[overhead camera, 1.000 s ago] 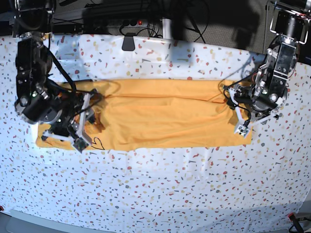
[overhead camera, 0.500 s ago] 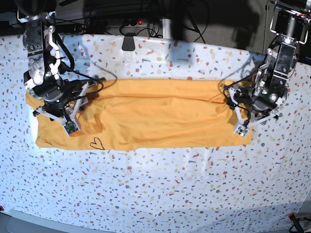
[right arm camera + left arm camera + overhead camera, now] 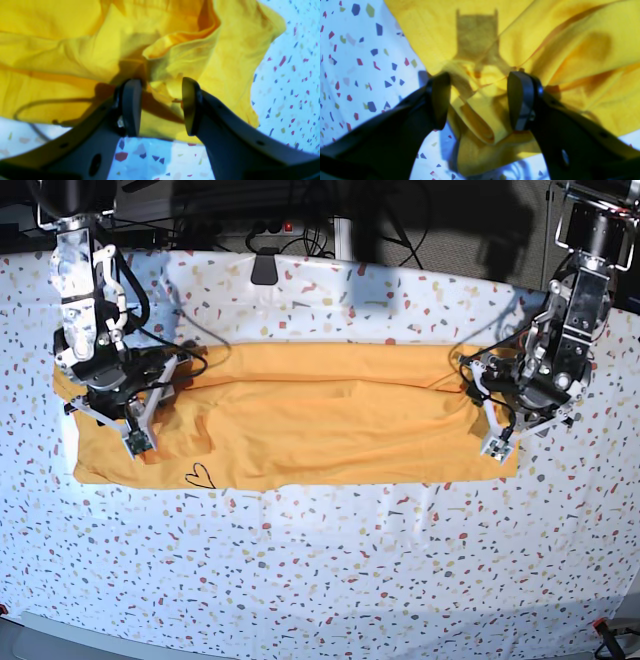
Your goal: Fold the T-shirt properly
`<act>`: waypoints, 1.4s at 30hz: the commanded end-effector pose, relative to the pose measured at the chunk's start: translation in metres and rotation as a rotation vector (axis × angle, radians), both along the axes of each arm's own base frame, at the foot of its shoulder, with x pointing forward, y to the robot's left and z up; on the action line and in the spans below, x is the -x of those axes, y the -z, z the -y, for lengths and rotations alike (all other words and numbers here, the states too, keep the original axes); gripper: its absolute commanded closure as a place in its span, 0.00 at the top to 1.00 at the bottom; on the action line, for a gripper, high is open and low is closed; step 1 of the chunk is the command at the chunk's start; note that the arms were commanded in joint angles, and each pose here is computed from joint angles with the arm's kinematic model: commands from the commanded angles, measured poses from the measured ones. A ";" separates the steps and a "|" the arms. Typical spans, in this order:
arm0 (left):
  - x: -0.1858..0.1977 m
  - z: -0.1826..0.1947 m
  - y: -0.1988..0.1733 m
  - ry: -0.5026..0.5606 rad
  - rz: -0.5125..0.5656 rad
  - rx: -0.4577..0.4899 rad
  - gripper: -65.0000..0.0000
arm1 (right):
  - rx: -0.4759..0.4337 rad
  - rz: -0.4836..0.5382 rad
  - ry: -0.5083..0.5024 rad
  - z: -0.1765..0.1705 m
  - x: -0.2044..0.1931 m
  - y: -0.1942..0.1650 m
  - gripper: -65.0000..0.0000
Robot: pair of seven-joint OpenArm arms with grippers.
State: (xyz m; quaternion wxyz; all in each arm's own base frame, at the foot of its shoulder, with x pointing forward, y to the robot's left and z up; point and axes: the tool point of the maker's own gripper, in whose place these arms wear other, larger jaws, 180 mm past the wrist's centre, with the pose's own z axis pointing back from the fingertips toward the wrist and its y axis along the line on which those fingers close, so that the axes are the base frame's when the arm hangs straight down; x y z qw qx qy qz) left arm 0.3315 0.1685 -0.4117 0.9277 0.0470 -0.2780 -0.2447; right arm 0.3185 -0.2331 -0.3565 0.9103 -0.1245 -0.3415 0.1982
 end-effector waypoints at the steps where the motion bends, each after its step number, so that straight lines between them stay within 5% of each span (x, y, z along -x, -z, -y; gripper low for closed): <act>1: -0.008 -0.003 -0.010 -0.003 0.029 -0.004 0.55 | 0.006 0.063 0.017 0.005 -0.012 -0.017 0.37; 7: -0.008 -0.003 -0.010 -0.003 0.029 -0.004 0.55 | 0.017 0.079 0.038 0.009 -0.016 -0.022 0.16; 15: -0.008 -0.003 -0.010 -0.003 0.029 -0.004 0.55 | 0.214 0.235 0.168 0.051 -0.029 -0.053 0.00; 22: -0.007 -0.004 -0.009 -0.005 0.021 -0.008 0.55 | 0.218 0.293 0.185 0.055 -0.050 -0.076 0.00; 27: -0.005 -0.005 -0.008 -0.007 0.011 -0.014 0.55 | 0.303 0.247 0.230 0.080 -0.056 -0.066 0.00; 31: -0.007 -0.003 -0.010 -0.003 0.026 -0.006 0.55 | 0.161 0.206 0.225 0.071 -0.062 -0.045 0.00; 36: -0.009 -0.003 -0.011 0.000 0.036 -0.002 0.55 | -0.141 0.146 -0.063 -0.003 -0.062 -0.010 0.00; 42: -0.010 -0.014 -0.011 0.002 0.044 -0.079 0.55 | -0.111 -0.016 -0.002 0.021 -0.038 0.064 0.00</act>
